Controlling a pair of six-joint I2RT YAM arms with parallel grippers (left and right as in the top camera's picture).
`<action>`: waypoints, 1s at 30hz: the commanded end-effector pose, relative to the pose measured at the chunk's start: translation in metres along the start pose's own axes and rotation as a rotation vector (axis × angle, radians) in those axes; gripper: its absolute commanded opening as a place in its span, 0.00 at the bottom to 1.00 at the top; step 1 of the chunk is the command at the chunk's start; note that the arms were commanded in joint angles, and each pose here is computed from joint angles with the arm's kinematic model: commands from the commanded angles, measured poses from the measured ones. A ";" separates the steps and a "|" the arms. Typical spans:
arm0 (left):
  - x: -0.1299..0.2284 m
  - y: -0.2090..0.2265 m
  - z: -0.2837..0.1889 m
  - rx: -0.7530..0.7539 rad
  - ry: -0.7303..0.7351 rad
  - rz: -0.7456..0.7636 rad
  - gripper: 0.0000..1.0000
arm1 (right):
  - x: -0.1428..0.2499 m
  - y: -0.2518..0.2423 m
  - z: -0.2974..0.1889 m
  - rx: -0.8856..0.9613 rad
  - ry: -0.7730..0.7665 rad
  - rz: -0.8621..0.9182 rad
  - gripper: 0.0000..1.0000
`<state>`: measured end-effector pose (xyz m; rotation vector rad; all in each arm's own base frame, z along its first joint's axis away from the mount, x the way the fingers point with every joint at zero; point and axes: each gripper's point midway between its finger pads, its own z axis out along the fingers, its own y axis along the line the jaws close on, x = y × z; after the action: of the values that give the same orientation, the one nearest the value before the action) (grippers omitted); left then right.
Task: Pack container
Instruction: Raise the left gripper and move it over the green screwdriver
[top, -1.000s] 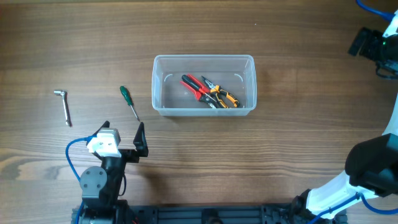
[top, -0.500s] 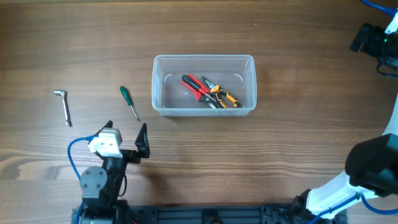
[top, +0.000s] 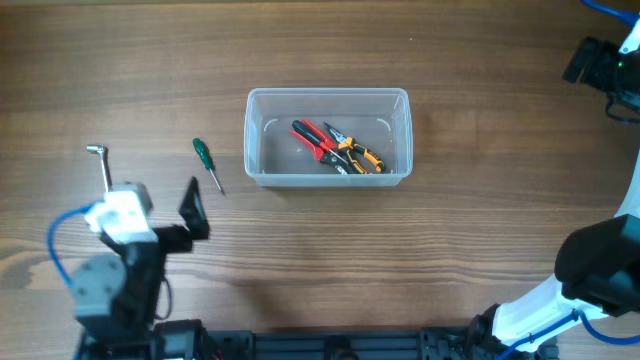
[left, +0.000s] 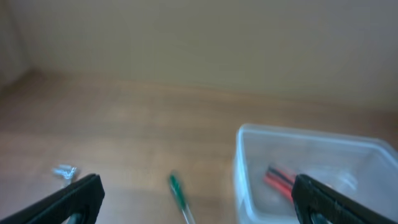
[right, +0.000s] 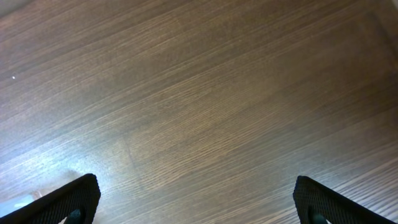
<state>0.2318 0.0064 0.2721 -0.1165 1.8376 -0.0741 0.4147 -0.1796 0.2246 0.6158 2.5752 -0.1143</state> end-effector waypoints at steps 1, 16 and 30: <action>-0.022 -0.005 0.009 0.024 0.167 0.105 1.00 | 0.001 -0.004 0.007 0.016 0.013 0.021 1.00; -0.031 -0.016 0.112 0.092 0.737 -0.028 1.00 | 0.001 -0.004 0.007 0.016 0.013 0.021 1.00; 0.014 0.022 0.156 -0.248 0.851 -0.487 1.00 | 0.001 -0.004 0.007 0.016 0.013 0.021 1.00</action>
<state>0.3700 0.0243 0.2123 -0.6192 2.6842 -0.2438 0.4143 -0.1801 0.2246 0.6171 2.5757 -0.1188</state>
